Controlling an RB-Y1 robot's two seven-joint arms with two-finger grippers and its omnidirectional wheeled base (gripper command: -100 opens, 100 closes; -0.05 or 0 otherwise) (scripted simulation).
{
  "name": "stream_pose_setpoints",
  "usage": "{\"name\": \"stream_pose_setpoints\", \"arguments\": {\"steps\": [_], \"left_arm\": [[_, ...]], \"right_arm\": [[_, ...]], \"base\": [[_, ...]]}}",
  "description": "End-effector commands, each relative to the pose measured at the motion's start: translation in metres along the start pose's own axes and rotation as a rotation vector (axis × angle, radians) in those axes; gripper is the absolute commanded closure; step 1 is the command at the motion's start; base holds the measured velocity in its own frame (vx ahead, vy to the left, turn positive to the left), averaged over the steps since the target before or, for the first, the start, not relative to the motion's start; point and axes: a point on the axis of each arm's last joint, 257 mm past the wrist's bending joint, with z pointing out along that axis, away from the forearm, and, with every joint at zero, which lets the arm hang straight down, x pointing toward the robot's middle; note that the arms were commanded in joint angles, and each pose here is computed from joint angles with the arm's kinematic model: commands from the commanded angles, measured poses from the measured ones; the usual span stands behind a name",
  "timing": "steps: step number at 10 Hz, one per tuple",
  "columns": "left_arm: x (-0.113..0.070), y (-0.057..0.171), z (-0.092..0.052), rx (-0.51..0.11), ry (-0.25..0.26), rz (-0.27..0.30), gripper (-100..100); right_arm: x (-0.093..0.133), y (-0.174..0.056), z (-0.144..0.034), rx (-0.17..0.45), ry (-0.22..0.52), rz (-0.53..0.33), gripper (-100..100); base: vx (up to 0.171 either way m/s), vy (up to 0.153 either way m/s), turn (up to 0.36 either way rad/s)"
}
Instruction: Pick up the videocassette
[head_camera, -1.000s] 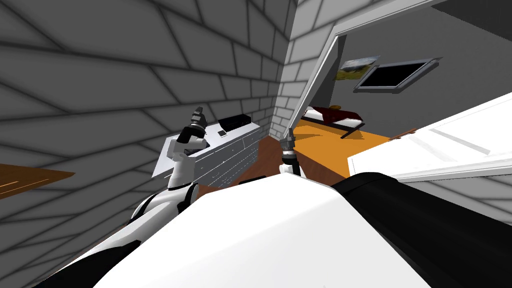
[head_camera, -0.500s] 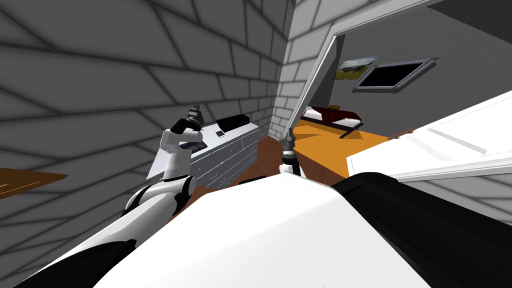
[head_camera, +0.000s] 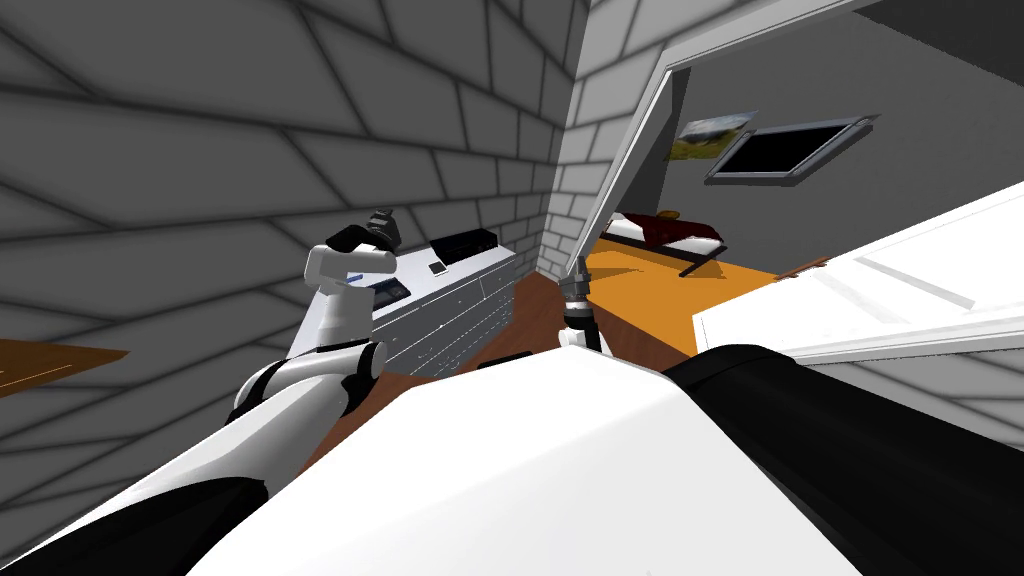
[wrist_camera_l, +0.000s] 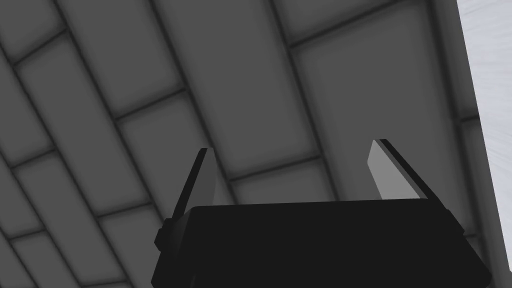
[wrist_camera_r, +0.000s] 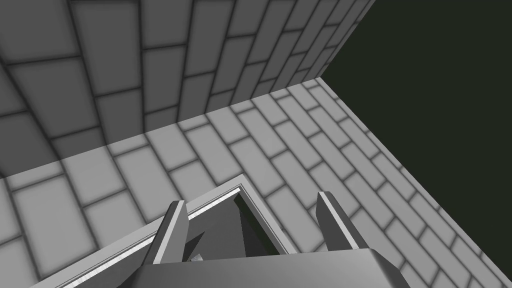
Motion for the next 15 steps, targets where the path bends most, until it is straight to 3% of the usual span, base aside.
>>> {"name": "stream_pose_setpoints", "arguments": {"steps": [1,2,3,5,6,7,8,9,11,12,14,15], "left_arm": [[-0.009,0.008,0.007,-0.058,-0.010,-0.004,-100],[-0.010,0.015,0.008,-0.076,-0.010,-0.005,-100],[-0.026,0.010,0.014,-0.106,-0.027,-0.004,-100],[-0.027,0.027,0.016,-0.167,-0.028,-0.012,-100],[-0.043,0.021,0.020,-0.194,-0.044,-0.014,-100],[-0.045,0.034,0.022,-0.239,-0.046,-0.022,-100],[-0.045,0.040,0.021,-0.260,-0.044,-0.023,-100],[-0.060,0.035,0.023,-0.286,-0.060,-0.027,-100],[-0.061,0.054,0.021,-0.355,-0.058,-0.038,-100],[-0.074,0.044,0.021,-0.376,-0.070,-0.042,-100],[-0.075,0.066,0.018,-0.449,-0.069,-0.056,-100],[-0.089,0.057,0.018,-0.473,-0.080,-0.065,-100]], "right_arm": [[0.000,0.000,0.000,0.000,0.000,0.000,0],[0.000,0.000,0.000,0.000,0.000,0.000,0],[0.000,0.000,0.000,0.000,0.000,0.000,0],[0.000,0.000,0.000,0.000,0.000,0.000,0],[0.000,0.000,0.000,0.000,0.000,0.000,0],[0.000,0.000,0.000,0.000,0.000,0.000,0],[0.000,0.000,0.000,0.000,0.000,0.000,0],[0.000,0.000,0.000,0.000,0.000,0.000,0],[0.000,0.000,0.000,0.000,0.000,0.000,0],[0.000,0.000,0.000,0.000,0.000,0.000,0],[0.000,0.000,0.000,0.000,0.000,0.000,0],[0.000,0.000,0.000,0.000,0.000,0.000,0]], "base": [[0.008,-0.041,0.011],[0.006,-0.021,-0.001],[0.011,-0.044,0.018],[0.005,-0.031,0.008],[0.006,-0.033,0.026],[0.006,-0.039,0.021],[0.003,-0.022,0.000],[0.004,-0.039,0.031],[0.008,-0.032,0.016],[0.013,-0.038,0.047],[0.005,-0.031,0.017],[0.006,-0.038,0.058]]}}
